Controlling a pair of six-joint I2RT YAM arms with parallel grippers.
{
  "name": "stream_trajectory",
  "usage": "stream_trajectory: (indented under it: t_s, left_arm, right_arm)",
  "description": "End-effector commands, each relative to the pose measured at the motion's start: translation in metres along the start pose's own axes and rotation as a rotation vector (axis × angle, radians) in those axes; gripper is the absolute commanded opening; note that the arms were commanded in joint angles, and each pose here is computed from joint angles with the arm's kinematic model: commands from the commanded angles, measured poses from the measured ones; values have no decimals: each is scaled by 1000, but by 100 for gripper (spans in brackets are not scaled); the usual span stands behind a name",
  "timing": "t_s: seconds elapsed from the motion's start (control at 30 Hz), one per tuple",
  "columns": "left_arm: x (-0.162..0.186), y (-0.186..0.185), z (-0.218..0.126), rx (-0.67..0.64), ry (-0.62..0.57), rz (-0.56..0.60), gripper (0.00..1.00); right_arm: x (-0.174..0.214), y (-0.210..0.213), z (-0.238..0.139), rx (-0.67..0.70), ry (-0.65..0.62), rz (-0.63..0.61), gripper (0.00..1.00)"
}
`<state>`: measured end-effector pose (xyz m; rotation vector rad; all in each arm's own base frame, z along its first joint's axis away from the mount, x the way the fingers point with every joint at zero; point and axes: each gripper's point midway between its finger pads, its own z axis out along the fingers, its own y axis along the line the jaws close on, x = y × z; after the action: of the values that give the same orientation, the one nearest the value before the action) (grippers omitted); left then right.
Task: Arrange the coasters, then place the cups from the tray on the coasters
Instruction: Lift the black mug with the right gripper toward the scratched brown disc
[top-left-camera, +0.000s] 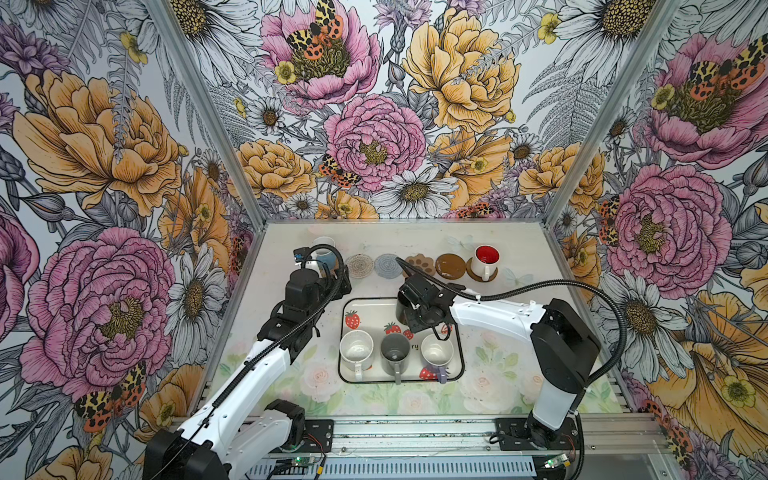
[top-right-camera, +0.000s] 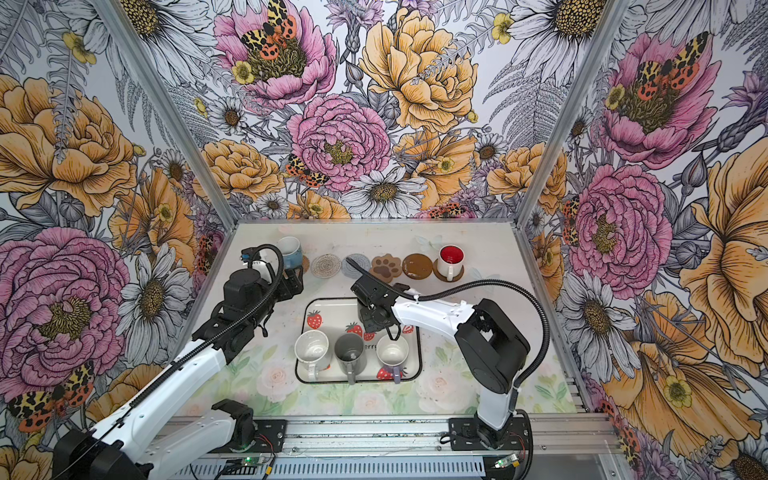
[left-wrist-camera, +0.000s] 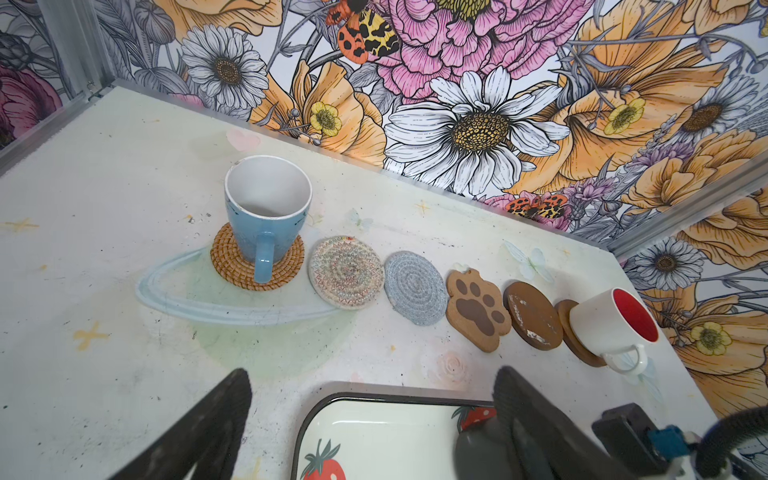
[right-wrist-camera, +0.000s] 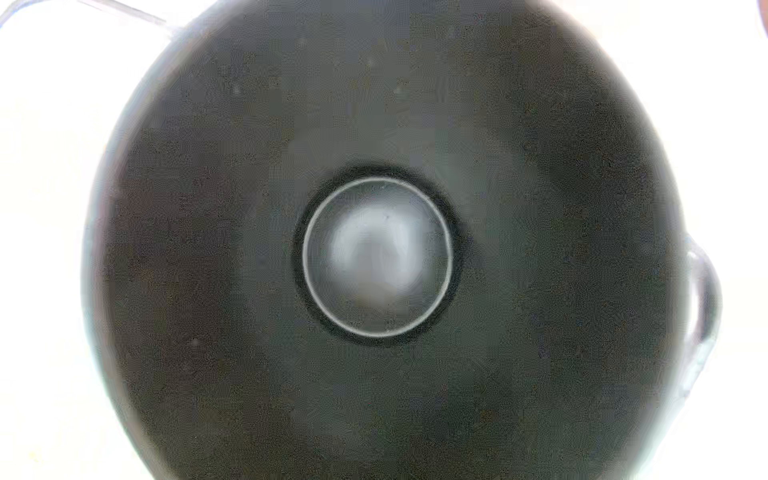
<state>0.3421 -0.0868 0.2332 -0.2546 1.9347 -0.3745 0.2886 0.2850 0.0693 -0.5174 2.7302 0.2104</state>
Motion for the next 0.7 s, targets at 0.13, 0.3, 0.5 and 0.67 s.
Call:
stream_trajectory:
  t_s: [0.13,0.3,0.5,0.67]
  left_arm:
    - [-1,2,0,12,-12,-15,92]
    - [-1,4,0,12,-11,-19,92]
    - [-1,7,0,6,-13,-21,93]
    - [0,12,1,-8,-8,-25,93]
  right_arm:
    - [-49,-16,-50,14,-192,0,0]
    - [-60,-38,-64,54,-219,37,0]
    - [-77,-68,-76,120,-258,67,0]
    - [-92,-89,-82,162,-280,77,0]
